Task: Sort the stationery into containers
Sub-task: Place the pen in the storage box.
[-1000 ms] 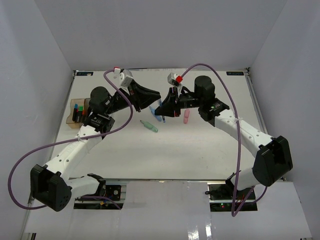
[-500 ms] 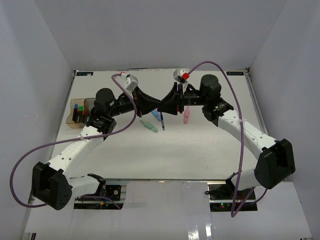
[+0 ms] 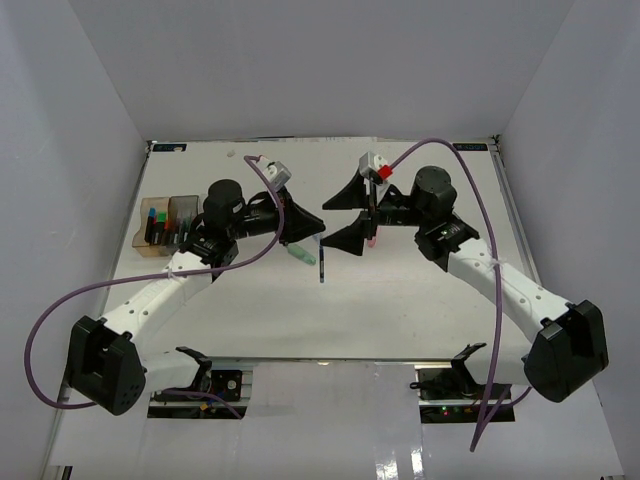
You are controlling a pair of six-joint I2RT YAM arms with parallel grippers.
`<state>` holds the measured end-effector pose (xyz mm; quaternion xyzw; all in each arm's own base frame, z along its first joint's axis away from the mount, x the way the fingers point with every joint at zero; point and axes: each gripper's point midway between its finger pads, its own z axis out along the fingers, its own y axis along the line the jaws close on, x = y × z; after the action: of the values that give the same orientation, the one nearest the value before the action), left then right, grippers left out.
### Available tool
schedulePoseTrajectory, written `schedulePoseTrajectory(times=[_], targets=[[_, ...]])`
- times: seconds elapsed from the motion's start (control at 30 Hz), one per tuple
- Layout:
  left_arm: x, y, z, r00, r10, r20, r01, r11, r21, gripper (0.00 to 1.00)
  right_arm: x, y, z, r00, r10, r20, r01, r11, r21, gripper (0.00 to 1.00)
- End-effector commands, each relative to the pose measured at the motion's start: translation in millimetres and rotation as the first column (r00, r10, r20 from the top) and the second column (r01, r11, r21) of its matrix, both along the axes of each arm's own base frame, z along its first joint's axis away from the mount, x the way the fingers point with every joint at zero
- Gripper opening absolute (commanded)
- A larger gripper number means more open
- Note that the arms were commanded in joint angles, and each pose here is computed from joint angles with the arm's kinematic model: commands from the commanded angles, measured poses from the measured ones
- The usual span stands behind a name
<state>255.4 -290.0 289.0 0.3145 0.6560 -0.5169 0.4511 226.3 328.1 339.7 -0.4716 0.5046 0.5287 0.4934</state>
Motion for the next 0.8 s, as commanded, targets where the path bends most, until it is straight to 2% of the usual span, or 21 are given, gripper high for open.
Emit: schedulePoseTrajectory(times=[0.0,0.13,0.23,0.27,0.3,0.37,0.4,0.47,0.53,0.63,0.67,0.77], targets=[[14,6,3,0.996,0.090,0.024,-0.090,0.996,0.023,0.00,-5,-8,-21,1.000,-0.031,-0.003,0.030,0.999,-0.033,0.98],[42,29,-25,0.961,0.276,0.031,-0.277,0.946,0.170,0.00,-5,-23,-47,0.990,-0.136,-0.028,0.133,0.987,-0.088,0.95],[65,61,-48,0.900,0.434,0.042,-0.425,0.851,0.307,0.00,0,-34,-68,0.973,-0.224,-0.063,0.215,0.969,-0.123,0.93],[75,74,-47,0.878,0.471,0.085,-0.470,0.816,0.337,0.00,2,-37,-72,0.965,-0.254,-0.069,0.243,0.961,-0.130,0.93],[86,91,-50,0.832,0.541,0.122,-0.544,0.751,0.376,0.00,1,-40,-81,0.959,-0.271,-0.083,0.258,0.956,-0.141,0.92],[97,120,-56,0.784,0.600,0.160,-0.599,0.663,0.449,0.00,2,-44,-89,0.947,-0.305,-0.102,0.288,0.945,-0.155,0.91],[105,136,-57,0.740,0.645,0.190,-0.645,0.599,0.475,0.00,0,-45,-91,0.946,-0.307,-0.103,0.289,0.945,-0.156,0.90],[112,157,-59,0.699,0.685,0.206,-0.671,0.526,0.523,0.00,-4,-47,-103,0.946,-0.302,-0.119,0.280,0.944,-0.174,0.90],[123,194,-65,0.624,0.736,0.262,-0.710,0.395,0.582,0.00,-9,-48,-113,0.948,-0.290,-0.131,0.264,0.946,-0.186,0.90],[141,241,-65,0.518,0.792,0.322,-0.747,0.235,0.622,0.00,-15,-50,-123,0.949,-0.279,-0.148,0.250,0.950,-0.188,0.90],[149,259,-58,0.472,0.816,0.334,-0.767,0.192,0.612,0.00,-17,-50,-124,0.948,-0.275,-0.160,0.245,0.952,-0.185,0.90],[164,293,-66,0.407,0.836,0.367,-0.762,0.089,0.641,0.00,-24,-49,-130,0.952,-0.249,-0.178,0.216,0.959,-0.183,0.90]])
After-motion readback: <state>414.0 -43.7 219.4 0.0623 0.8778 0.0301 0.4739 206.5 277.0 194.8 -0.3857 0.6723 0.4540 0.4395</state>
